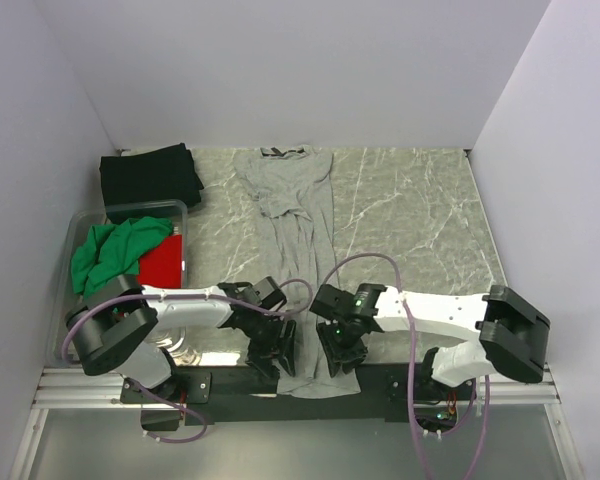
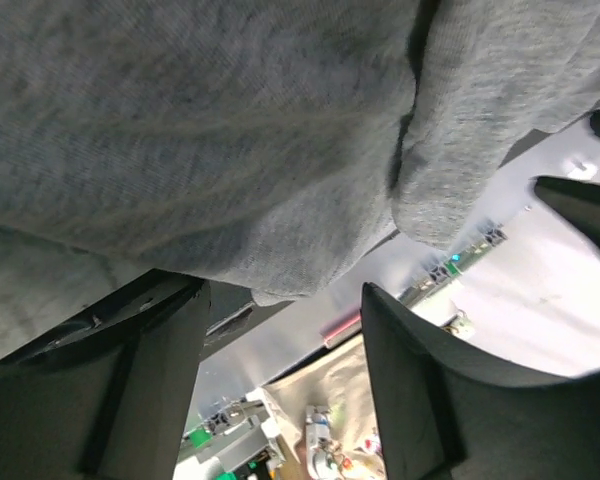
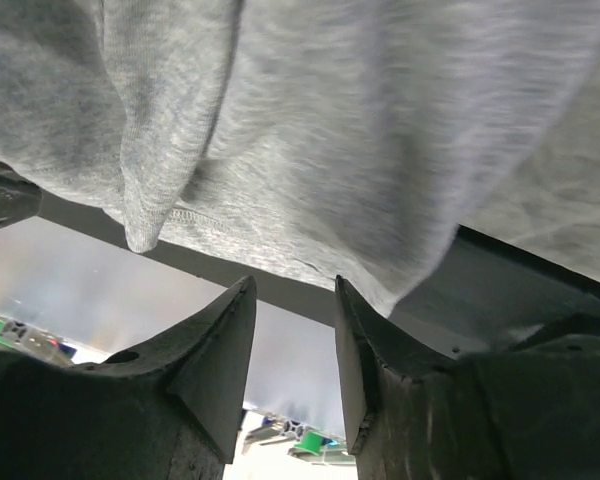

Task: Fold and stack the t-shirts
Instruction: Fold the tshirt

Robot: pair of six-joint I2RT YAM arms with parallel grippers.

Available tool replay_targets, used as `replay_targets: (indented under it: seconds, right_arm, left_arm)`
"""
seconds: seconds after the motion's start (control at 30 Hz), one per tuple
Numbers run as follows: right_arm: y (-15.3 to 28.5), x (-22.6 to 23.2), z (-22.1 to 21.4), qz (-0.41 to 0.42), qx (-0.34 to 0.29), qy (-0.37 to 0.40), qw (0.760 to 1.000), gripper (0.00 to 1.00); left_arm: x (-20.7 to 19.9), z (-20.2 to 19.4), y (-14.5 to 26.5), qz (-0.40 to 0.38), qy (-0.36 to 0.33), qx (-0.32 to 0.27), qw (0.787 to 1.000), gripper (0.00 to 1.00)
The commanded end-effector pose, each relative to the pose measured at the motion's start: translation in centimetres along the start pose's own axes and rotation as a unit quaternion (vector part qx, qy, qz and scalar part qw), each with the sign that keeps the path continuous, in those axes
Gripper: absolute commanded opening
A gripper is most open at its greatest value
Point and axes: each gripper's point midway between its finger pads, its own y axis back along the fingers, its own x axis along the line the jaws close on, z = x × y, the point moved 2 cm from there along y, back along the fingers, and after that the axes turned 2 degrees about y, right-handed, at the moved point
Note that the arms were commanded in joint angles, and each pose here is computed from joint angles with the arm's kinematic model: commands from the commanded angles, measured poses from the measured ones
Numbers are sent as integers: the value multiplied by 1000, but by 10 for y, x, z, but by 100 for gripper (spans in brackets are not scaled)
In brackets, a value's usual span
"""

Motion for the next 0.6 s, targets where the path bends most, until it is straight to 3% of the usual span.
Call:
replay_targets:
  seconds: [0.0, 0.37, 0.57]
  right_arm:
    - [-8, 8, 0, 1, -7, 15, 1000, 45]
    - [-34, -9, -10, -48, -2, 3, 999, 46]
    - [-42, -19, -15, -71, 2, -7, 997, 33]
  left_arm:
    - [-1, -2, -6, -19, 6, 8, 1000, 67]
    - [14, -9, -26, -4, 22, 29, 999, 50]
    - [18, -13, -34, 16, 18, 33, 999, 38]
